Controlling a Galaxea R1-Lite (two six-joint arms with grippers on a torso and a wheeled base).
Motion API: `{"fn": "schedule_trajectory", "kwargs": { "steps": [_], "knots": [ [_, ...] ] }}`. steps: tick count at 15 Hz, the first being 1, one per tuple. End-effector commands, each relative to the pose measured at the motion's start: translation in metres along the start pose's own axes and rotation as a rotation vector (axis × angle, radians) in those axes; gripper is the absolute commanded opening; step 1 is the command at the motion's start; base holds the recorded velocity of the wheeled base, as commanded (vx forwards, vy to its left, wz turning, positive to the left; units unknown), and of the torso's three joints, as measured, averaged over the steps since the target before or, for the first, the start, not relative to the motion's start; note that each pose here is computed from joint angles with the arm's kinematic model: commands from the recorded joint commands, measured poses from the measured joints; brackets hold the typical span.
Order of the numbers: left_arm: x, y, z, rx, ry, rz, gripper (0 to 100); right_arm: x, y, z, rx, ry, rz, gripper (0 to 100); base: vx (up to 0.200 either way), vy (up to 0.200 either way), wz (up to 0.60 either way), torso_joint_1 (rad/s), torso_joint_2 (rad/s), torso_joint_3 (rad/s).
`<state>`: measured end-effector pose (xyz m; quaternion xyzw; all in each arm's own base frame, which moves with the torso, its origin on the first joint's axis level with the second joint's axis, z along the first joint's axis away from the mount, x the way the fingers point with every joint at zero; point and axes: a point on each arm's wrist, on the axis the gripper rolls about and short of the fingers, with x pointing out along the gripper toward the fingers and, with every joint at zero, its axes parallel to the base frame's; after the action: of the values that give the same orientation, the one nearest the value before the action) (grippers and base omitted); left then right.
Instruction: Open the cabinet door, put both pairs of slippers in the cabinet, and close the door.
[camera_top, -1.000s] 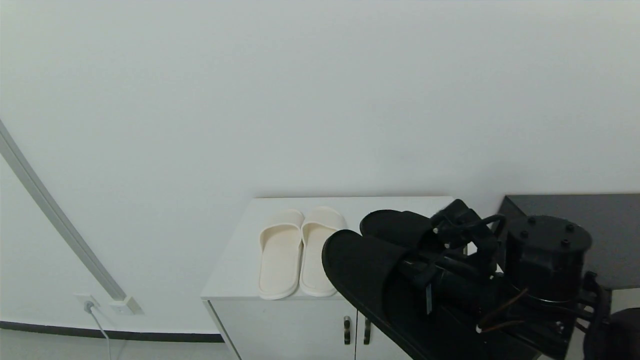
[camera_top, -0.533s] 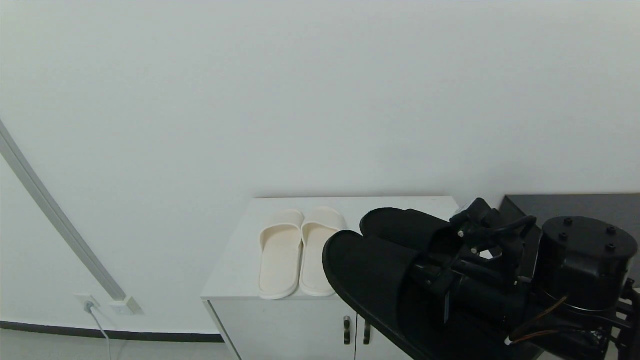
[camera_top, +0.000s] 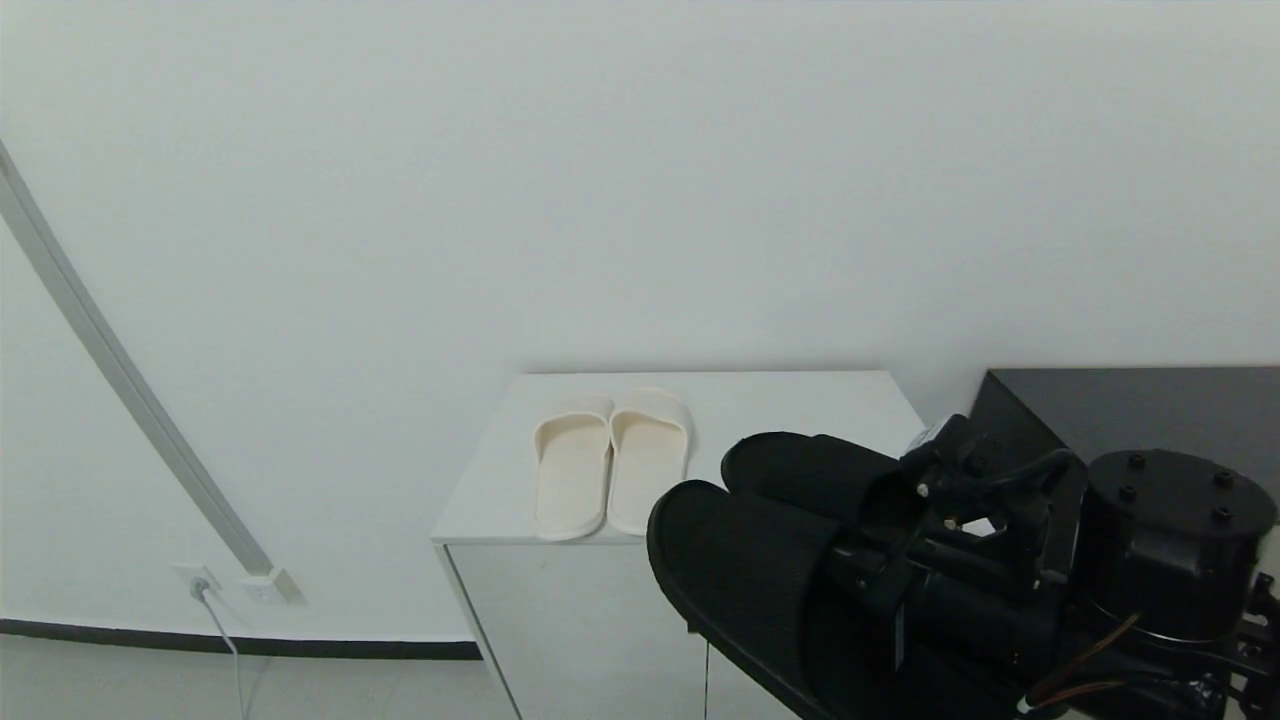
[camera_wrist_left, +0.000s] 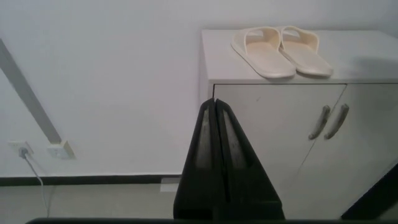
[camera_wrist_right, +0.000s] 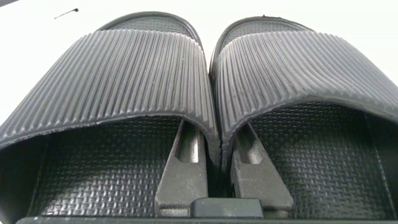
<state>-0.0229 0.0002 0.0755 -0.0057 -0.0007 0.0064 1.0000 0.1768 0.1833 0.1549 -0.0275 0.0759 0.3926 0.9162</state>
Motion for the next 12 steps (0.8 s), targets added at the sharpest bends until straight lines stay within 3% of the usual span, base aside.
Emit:
{"fn": "schedule_trajectory", "kwargs": {
  "steps": [1,3,12],
  "knots": [
    [0.000,0.000,0.000,-0.001,0.001,0.001,0,-0.001,0.000,-0.002,0.000,0.006,-0.001,0,-0.200,0.000,0.00,0.002,0.00,-0.002],
    [0.000,0.000,0.000,-0.001,0.001,0.001,0,0.000,-0.001,-0.004,0.000,0.017,-0.001,0,-0.200,0.000,0.00,0.005,0.00,0.007],
    [0.000,0.000,0.000,0.002,0.001,0.000,0,0.002,-0.002,-0.012,0.001,0.046,-0.010,0,0.000,0.000,0.00,0.000,0.00,0.000]
  ]
}}
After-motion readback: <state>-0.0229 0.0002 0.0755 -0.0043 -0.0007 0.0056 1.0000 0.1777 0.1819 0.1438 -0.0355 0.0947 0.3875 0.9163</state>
